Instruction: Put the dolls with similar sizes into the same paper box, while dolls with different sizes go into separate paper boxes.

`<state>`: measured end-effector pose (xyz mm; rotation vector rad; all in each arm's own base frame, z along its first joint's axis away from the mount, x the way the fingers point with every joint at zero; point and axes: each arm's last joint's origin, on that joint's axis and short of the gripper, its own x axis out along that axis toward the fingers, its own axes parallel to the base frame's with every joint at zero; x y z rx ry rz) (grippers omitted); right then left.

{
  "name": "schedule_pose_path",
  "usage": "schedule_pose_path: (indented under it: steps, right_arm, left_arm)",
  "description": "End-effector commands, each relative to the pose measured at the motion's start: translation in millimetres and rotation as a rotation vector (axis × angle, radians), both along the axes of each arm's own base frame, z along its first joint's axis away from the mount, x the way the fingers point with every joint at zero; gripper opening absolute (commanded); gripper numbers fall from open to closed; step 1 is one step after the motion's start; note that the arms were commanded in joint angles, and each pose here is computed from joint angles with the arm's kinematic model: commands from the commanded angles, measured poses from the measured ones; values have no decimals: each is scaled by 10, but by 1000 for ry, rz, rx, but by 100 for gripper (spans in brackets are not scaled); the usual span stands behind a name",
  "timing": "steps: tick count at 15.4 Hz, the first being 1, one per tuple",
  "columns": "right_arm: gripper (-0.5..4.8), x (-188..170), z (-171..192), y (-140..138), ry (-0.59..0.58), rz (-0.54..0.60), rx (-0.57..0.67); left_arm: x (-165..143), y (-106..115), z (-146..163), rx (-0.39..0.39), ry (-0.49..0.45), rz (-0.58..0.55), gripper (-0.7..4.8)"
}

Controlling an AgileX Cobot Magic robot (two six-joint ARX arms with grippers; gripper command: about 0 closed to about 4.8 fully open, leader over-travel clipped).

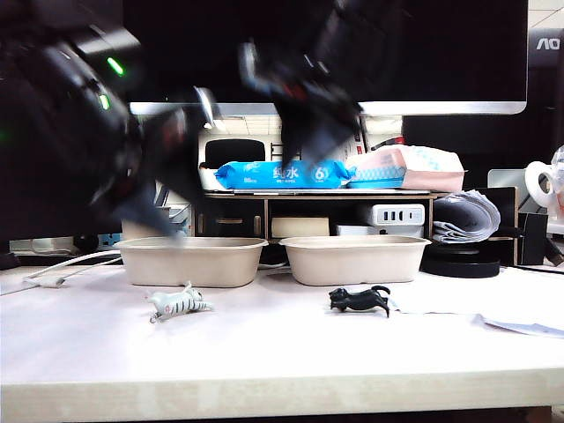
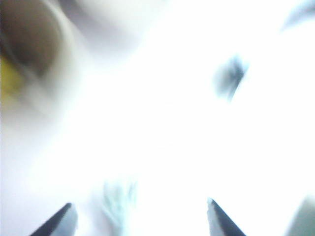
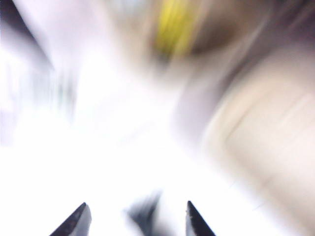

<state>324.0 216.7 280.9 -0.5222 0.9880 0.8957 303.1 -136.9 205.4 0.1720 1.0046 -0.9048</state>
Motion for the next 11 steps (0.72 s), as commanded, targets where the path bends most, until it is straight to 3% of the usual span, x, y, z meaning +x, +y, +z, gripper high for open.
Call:
schedule_pose_path:
  steps: [1,4,8,11]
  right_arm:
    - [254,-83,-341,-62,62,21,-83]
    - [257,-103,-779,-121,79,52,-149]
    - [257,-66,-927,-120,104,49,-159]
    - [256,-56,-1062,-121,154,50,-189]
  left_arm:
    - [-92,-194,-2,161,-65,24,353]
    - [-94,-269,-134,181,-16,17,350]
    - [-104,-263,-333,238,85,0,350]
    - [-52,-283,-459,260,84,5,336]
